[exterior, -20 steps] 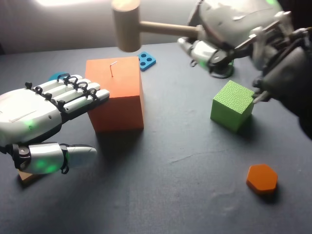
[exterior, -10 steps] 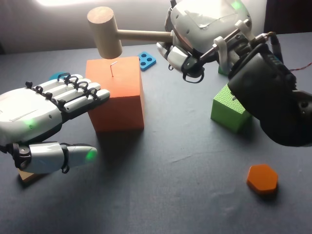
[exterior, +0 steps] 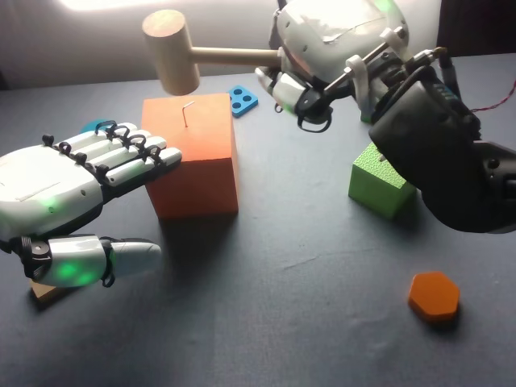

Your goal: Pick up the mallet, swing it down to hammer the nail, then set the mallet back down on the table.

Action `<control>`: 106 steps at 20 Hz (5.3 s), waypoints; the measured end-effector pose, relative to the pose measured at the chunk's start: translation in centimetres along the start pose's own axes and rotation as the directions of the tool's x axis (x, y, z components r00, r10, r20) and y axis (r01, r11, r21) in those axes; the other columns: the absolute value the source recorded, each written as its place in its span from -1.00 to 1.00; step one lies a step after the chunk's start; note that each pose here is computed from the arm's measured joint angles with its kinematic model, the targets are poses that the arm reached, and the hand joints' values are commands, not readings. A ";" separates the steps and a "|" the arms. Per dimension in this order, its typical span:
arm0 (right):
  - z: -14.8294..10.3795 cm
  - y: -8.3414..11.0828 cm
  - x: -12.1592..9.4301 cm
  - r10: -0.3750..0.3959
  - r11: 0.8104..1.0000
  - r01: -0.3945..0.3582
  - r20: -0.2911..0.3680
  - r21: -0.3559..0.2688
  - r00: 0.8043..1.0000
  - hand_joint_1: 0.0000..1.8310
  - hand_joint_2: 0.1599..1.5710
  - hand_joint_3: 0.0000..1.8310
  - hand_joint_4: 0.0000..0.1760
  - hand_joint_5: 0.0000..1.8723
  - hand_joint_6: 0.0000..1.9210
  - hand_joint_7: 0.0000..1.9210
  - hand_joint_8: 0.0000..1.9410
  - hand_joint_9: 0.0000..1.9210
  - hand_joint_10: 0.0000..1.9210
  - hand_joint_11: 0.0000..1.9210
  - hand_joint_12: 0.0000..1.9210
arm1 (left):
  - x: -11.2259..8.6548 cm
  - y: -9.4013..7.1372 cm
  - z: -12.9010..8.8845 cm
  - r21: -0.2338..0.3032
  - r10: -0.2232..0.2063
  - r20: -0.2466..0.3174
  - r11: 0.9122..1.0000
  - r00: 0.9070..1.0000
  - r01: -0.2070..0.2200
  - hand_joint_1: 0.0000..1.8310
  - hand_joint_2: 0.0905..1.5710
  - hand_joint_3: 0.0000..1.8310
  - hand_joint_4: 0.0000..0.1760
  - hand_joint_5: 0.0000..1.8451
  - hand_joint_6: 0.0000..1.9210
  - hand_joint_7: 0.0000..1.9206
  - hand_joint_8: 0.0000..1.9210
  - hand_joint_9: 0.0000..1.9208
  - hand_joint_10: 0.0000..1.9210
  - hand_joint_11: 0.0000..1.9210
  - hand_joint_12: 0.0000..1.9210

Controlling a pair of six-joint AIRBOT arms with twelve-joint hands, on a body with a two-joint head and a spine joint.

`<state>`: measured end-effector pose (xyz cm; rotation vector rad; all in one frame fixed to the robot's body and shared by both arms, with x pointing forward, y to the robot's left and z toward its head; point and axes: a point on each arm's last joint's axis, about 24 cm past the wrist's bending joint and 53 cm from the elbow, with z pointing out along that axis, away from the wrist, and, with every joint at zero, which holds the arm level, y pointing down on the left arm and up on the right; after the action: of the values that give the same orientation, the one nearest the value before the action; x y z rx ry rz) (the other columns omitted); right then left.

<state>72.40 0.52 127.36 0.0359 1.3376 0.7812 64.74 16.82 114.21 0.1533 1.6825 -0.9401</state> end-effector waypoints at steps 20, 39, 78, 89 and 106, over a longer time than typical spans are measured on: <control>-1.5 -1.2 2.0 -0.048 0.999 0.049 -0.089 0.000 0.995 -0.36 0.90 -1.00 -1.00 0.19 1.00 0.57 1.00 0.69 1.00 0.79 1.00 | 0.1 0.0 0.0 -0.001 0.001 -0.002 1.000 1.000 -0.001 -1.00 0.58 -1.00 -1.00 -1.00 -1.00 -1.00 -1.00 -1.00 -1.00 -1.00 -1.00; -8.4 -0.1 5.3 -0.180 0.957 0.098 -0.295 -0.274 0.938 -0.45 0.85 -1.00 -1.00 0.15 1.00 0.51 1.00 0.63 1.00 0.74 1.00 | -0.1 -0.1 0.1 0.001 -0.003 0.001 1.000 1.000 0.003 -1.00 0.59 -1.00 -1.00 -1.00 -1.00 -1.00 -1.00 -1.00 -1.00 -1.00 -1.00; -8.4 1.3 8.6 -0.212 0.944 0.092 -0.371 -0.316 0.904 -0.65 0.34 -1.00 -1.00 -0.44 -1.00 -0.38 -1.00 -0.42 -1.00 -0.81 -0.08 | -5.6 -4.5 -0.6 0.056 0.013 0.045 0.998 0.999 -0.016 -1.00 0.58 -1.00 -1.00 -1.00 -1.00 -1.00 -1.00 -1.00 -1.00 -1.00 -1.00; -14.5 -1.1 1.8 -0.041 0.992 -0.026 -0.524 -0.120 0.851 -0.60 0.32 -1.00 -1.00 -0.59 -1.00 -0.58 -1.00 -0.61 -1.00 -1.00 -0.03 | -5.2 -5.5 -0.5 0.072 0.006 0.031 0.997 1.000 -0.008 -1.00 0.59 -1.00 -1.00 -1.00 -1.00 -1.00 -1.00 -1.00 -1.00 -1.00 -1.00; -15.9 -1.9 0.8 -0.059 0.994 0.003 -0.526 -0.107 0.848 -0.26 0.23 -1.00 -1.00 -0.83 0.99 -0.77 1.00 -0.57 1.00 -0.44 1.00 | -4.6 -7.9 0.4 0.089 0.010 0.008 0.996 1.000 -0.010 -0.99 0.59 -1.00 -1.00 -1.00 1.00 -1.00 0.99 -1.00 1.00 -1.00 1.00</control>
<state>59.43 -6.88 121.53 -0.3055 1.8131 0.8661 62.31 12.92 122.06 0.2173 1.6321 -1.0074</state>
